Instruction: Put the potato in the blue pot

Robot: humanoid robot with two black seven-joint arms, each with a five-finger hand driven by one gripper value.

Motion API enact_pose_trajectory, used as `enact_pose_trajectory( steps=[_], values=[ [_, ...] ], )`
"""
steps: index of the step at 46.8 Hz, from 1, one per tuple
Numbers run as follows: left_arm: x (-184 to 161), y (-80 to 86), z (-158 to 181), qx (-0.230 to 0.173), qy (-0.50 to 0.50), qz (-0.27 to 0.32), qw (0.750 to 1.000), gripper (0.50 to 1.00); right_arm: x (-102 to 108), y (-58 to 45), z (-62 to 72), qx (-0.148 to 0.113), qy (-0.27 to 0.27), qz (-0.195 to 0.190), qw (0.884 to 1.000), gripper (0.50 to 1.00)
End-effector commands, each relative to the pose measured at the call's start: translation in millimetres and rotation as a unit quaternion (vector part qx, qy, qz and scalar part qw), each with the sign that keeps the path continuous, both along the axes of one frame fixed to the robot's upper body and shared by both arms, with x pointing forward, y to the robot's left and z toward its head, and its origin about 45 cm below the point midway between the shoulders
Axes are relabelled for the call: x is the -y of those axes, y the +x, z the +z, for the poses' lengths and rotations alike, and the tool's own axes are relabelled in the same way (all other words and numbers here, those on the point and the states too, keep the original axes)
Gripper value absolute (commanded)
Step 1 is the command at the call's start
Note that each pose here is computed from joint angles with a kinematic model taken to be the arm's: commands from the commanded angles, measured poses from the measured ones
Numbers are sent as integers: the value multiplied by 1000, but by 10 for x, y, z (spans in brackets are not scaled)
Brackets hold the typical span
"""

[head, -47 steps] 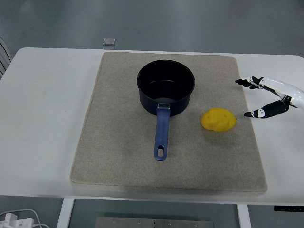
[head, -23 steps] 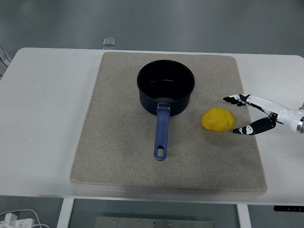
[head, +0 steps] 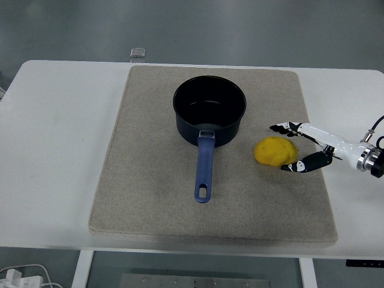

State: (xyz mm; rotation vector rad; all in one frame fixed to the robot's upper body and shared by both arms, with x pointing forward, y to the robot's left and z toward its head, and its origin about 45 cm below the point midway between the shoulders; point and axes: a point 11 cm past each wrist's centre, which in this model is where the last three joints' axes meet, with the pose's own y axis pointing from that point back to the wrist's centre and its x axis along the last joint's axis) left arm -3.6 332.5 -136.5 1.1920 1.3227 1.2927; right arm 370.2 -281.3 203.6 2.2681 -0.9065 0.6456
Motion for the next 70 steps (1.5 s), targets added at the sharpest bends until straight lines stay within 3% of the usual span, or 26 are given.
enact_pose_trajectory(
  steps=[1,8,10,14,15,17,18,70],
  values=[
    [0,5,0,0,0,0,1000,1000,-24,-2,-15,-1,0,2,1000,917],
    [0,5,0,0,0,0,1000,1000,-8,17,-17,0,-2,0,1000,895],
    [0,-4,0,0,0,-1,1000,1000,-33,17,-31,-1,-1,2,1000,856],
    [0,5,0,0,0,0,1000,1000,-103,6,-50,-2,2,11,1000,730],
    [0,-4,0,0,0,-1,1000,1000,-112,3,-60,-2,1,12,1000,681],
    [0,-4,0,0,0,0,1000,1000,-118,0,-67,-4,0,15,1000,526],
    [0,-4,0,0,0,0,1000,1000,-116,-6,-75,-6,1,16,1000,500],
    [0,-4,0,0,0,-1,1000,1000,-46,80,-24,2,2,3,1000,500]
  ],
)
